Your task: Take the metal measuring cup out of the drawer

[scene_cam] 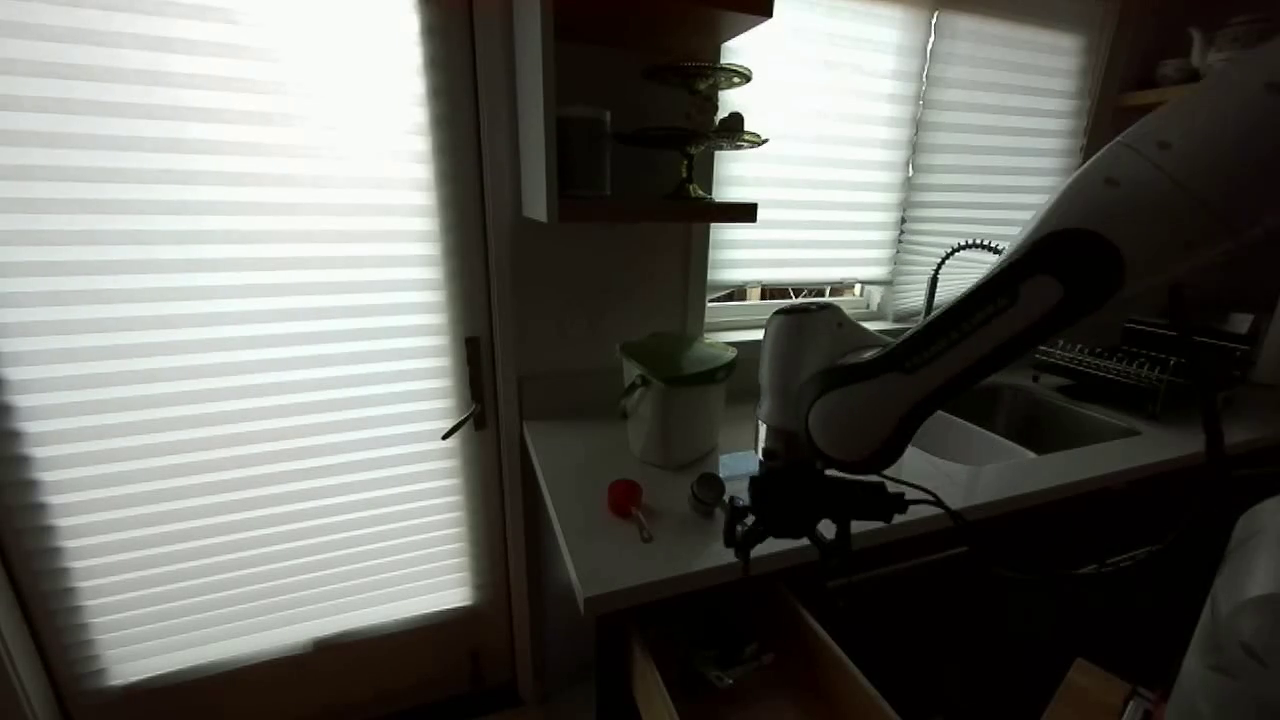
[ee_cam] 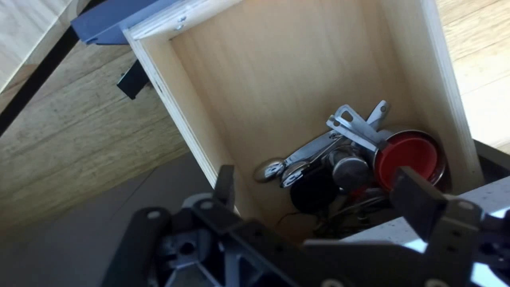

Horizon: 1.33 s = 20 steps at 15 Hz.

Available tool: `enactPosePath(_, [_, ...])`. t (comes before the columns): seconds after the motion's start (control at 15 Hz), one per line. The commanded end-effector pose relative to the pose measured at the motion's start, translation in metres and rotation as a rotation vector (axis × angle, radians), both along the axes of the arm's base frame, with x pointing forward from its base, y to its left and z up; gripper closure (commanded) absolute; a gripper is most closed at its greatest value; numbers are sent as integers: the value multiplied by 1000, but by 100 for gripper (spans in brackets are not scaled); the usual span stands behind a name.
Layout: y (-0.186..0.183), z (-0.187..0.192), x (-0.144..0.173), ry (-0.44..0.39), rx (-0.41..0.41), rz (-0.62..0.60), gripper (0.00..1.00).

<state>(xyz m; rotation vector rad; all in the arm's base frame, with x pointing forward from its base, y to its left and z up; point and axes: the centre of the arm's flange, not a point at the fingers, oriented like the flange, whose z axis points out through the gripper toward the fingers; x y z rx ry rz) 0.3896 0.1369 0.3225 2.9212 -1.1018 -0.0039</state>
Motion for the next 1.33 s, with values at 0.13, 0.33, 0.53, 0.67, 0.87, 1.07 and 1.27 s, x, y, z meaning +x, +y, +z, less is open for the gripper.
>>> enactPosePath(0.13, [-7,-30,13,6,43,-145,0])
enactPosePath(0.33, [-10,-49,21,20,60,-206,0])
enactPosePath(0.53, [-9,-49,23,19,62,-215,0])
enactPosePath(0.67, [-7,-60,37,16,66,-277,0])
enactPosePath(0.87, [-5,-81,51,10,93,-316,0])
enactPosePath(1.07, [-13,-103,56,4,119,-358,0])
enactPosePath(1.27, [-24,-131,55,6,142,-413,0])
